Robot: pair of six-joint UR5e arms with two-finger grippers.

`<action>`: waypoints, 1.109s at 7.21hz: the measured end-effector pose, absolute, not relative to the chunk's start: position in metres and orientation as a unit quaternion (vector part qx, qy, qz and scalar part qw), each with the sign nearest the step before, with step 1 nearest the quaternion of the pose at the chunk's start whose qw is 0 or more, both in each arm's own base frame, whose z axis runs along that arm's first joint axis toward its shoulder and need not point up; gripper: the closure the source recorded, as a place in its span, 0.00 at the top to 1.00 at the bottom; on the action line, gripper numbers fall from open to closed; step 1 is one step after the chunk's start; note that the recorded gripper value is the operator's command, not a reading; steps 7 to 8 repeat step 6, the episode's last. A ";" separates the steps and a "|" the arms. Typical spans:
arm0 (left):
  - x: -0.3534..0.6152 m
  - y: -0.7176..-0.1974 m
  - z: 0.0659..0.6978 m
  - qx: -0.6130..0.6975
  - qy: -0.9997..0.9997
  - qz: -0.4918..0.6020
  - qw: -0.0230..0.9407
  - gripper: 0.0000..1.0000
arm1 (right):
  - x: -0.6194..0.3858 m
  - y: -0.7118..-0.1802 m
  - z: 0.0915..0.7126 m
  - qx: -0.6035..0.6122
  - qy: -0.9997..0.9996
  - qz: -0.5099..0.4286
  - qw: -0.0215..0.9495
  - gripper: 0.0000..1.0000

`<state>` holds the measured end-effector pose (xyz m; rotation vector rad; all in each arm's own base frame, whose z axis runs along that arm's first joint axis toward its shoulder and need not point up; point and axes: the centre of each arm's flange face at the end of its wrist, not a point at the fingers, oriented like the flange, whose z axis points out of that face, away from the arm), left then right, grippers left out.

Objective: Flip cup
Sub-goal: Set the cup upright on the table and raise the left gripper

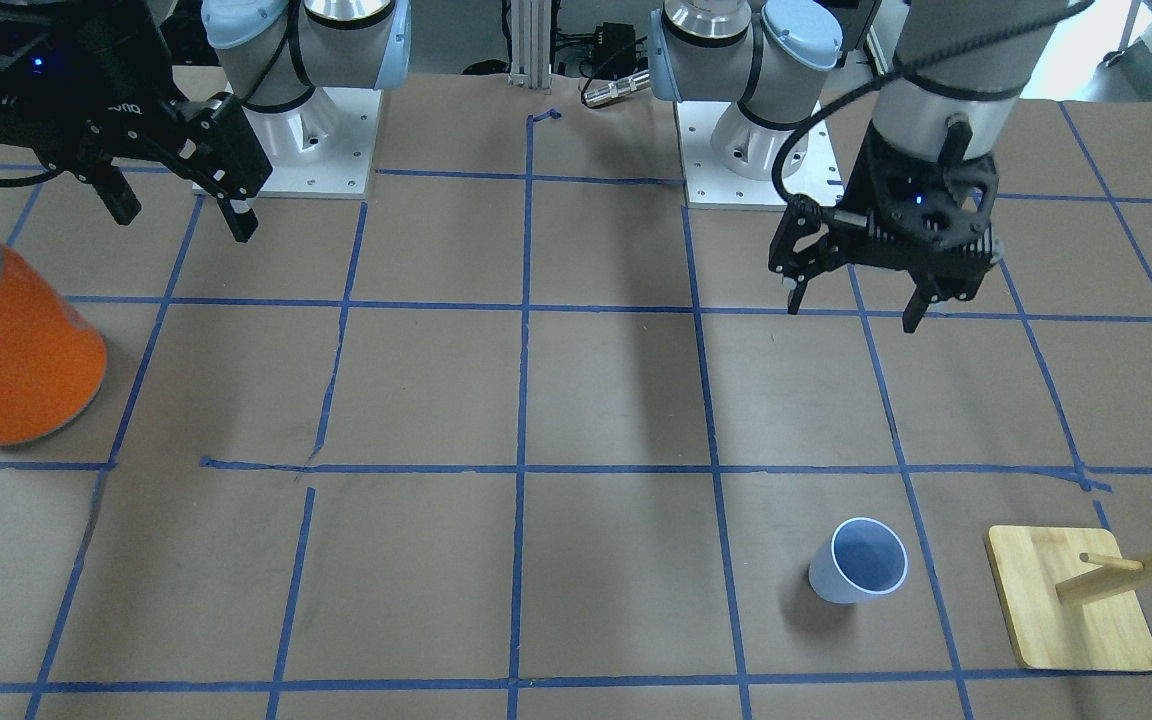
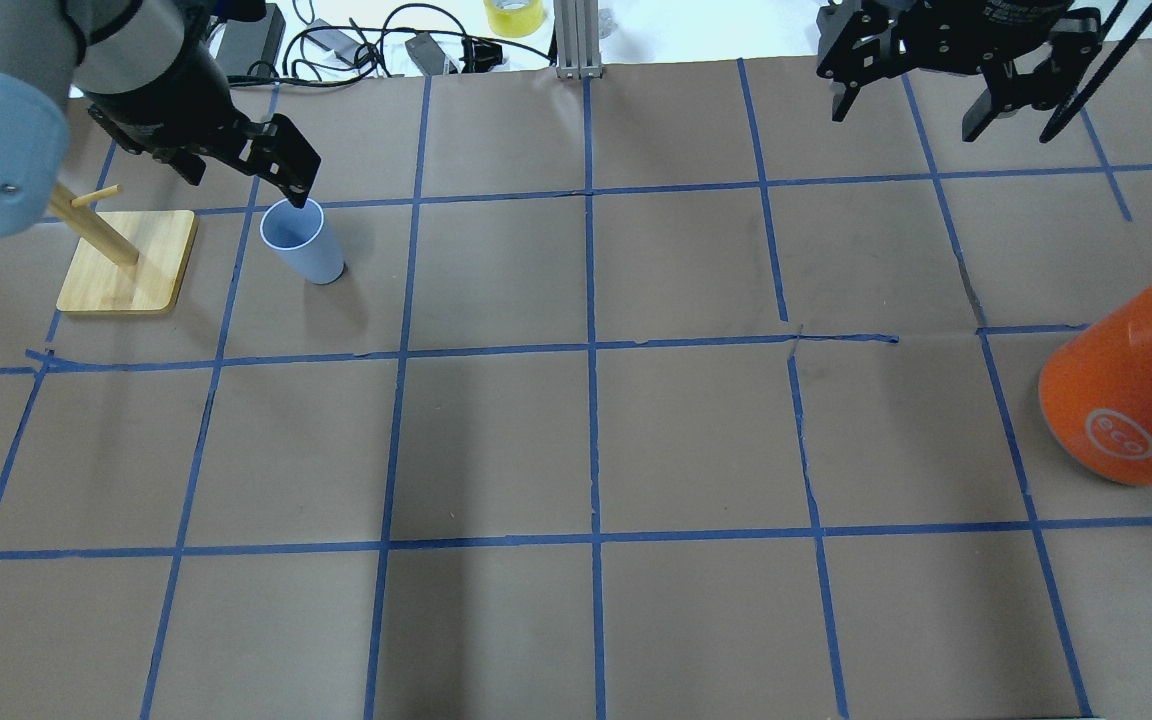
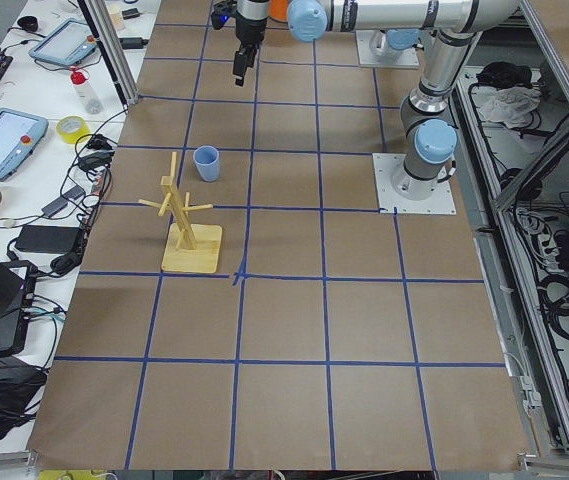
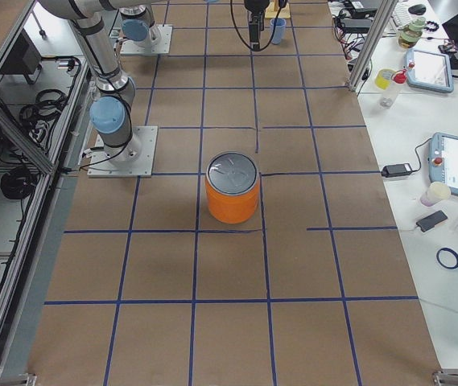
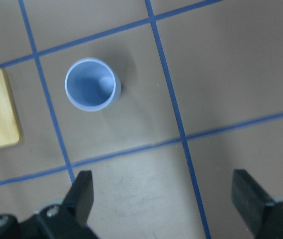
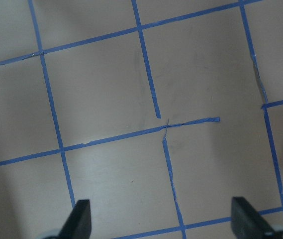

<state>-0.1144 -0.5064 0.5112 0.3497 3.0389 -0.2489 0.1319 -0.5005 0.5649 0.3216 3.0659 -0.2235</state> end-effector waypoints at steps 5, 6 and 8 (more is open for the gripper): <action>-0.114 -0.484 0.535 0.068 0.993 -0.086 0.030 1.00 | 0.132 -0.501 0.564 0.104 0.992 -0.072 0.027 1.00; -0.113 -0.483 0.537 0.045 0.995 -0.087 0.027 1.00 | 0.132 -0.501 0.564 0.104 0.992 -0.072 0.026 1.00; -0.113 -0.483 0.537 0.045 0.995 -0.087 0.027 1.00 | 0.132 -0.501 0.564 0.104 0.992 -0.072 0.026 1.00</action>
